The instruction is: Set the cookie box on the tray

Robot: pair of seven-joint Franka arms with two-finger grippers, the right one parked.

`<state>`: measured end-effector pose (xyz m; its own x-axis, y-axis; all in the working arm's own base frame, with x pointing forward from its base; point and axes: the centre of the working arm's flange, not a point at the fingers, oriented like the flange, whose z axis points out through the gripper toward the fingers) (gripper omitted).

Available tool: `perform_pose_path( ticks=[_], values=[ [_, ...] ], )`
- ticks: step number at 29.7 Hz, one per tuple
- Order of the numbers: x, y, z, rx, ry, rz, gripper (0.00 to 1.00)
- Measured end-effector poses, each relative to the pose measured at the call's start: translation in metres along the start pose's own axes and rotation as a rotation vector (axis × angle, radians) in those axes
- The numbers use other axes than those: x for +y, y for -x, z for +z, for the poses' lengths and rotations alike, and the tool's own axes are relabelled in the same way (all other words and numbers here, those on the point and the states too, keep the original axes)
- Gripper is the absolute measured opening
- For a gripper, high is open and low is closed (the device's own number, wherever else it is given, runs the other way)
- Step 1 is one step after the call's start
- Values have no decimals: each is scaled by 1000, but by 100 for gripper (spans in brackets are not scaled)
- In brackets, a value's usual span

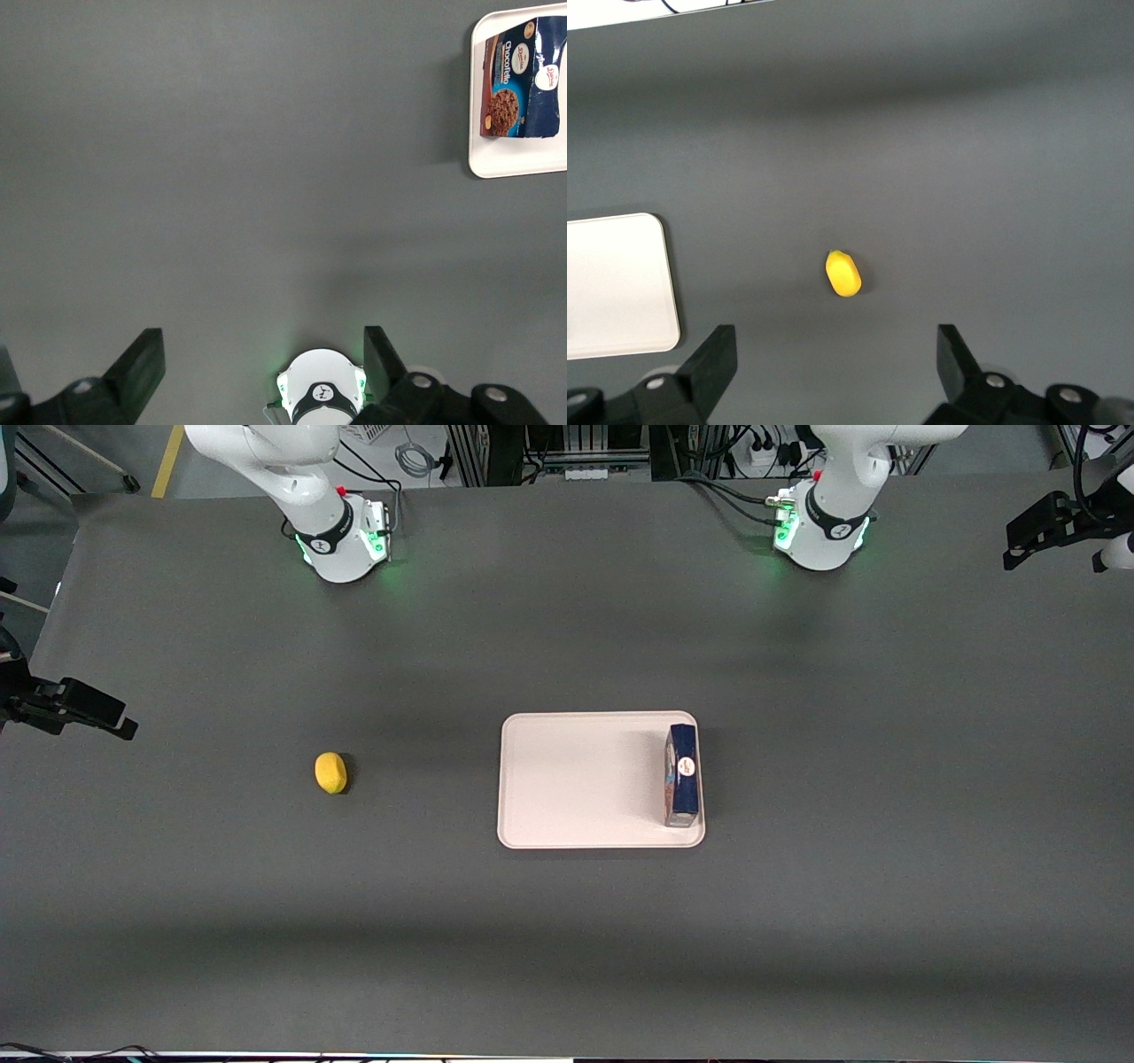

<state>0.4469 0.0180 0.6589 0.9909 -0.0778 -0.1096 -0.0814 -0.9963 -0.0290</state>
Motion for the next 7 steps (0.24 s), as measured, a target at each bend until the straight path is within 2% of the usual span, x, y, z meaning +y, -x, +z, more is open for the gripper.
perform_pose_path(
  ticks=[7],
  values=[
    [-5, 4, -4, 2, 1, -10, 100]
  ],
)
